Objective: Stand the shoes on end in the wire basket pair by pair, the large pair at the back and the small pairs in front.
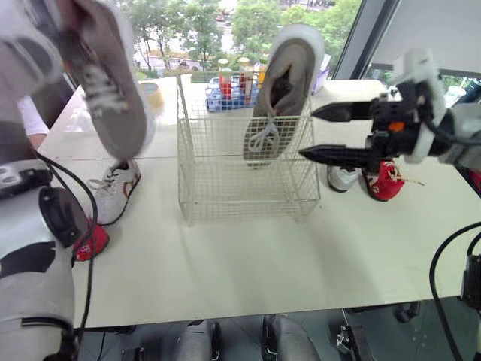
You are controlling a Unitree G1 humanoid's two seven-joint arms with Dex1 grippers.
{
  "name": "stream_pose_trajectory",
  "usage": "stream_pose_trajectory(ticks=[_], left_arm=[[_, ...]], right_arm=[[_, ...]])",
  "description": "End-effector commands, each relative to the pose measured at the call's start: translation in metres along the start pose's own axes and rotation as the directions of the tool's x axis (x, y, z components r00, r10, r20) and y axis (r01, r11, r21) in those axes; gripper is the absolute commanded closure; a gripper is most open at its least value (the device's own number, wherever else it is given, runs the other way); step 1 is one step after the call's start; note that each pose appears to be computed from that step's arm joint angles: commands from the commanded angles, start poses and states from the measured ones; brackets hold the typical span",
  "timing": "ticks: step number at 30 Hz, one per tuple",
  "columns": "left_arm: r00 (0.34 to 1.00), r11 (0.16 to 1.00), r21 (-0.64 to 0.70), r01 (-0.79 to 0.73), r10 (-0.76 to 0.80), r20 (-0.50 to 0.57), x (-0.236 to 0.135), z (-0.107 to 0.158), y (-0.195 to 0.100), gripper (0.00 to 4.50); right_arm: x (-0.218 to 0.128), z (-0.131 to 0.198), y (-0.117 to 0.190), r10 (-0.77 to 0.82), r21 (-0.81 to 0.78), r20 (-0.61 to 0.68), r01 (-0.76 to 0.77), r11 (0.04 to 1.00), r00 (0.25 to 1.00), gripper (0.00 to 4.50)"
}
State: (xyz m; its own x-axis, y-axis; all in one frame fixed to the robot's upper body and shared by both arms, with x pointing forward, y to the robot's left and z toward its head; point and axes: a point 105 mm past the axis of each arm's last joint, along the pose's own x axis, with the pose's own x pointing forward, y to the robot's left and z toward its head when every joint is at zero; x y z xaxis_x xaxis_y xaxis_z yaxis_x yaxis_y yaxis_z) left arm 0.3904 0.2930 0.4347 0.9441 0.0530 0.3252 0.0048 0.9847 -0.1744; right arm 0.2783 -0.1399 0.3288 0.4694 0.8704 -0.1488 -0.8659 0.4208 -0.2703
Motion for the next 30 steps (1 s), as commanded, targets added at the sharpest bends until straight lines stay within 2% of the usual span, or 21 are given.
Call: stream_pose_trajectory(ticks=[1,4,6,9,16,21,25,30], left_arm=[[0.893,0.987,0.110,0.118,-0.153,0.423,-0.017,0.089,-0.050,4.46],[0.788,0.963,0.148,0.223,-0.268,0.554,-0.023,0.098,-0.098,4.46],[0.728,0.941,0.201,0.272,-0.338,0.596,-0.027,0.090,-0.129,4.46],[0.693,0.923,0.193,0.333,-0.379,0.614,-0.025,0.066,-0.162,4.46],[0.700,0.926,0.134,0.352,-0.356,0.619,-0.021,0.032,-0.188,4.46],[0.710,0.932,0.196,0.305,-0.360,0.605,-0.024,0.016,-0.193,4.46],[0.760,0.942,0.135,0.307,-0.328,0.562,-0.027,-0.009,-0.189,4.46],[0.786,0.956,0.178,0.235,-0.294,0.544,-0.046,-0.039,-0.188,4.46]], right_arm=[[-0.015,0.013,-0.011,-0.072,-0.022,0.063,0.073,0.997,0.995,0.00],[-0.027,0.017,-0.019,-0.121,-0.007,0.099,0.122,0.993,0.988,0.00],[-0.033,0.018,-0.021,-0.139,0.010,0.119,0.139,0.990,0.983,0.00],[-0.037,0.014,-0.023,-0.172,0.027,0.117,0.170,0.985,0.978,0.00],[-0.040,0.007,-0.024,-0.215,0.033,0.094,0.213,0.976,0.972,0.00],[-0.041,0.006,-0.023,-0.225,0.035,0.095,0.223,0.974,0.970,0.00],[-0.040,0.005,-0.025,-0.228,0.040,0.097,0.225,0.974,0.969,0.00],[-0.035,0.006,-0.029,-0.213,0.042,0.111,0.210,0.977,0.971,0.00]])
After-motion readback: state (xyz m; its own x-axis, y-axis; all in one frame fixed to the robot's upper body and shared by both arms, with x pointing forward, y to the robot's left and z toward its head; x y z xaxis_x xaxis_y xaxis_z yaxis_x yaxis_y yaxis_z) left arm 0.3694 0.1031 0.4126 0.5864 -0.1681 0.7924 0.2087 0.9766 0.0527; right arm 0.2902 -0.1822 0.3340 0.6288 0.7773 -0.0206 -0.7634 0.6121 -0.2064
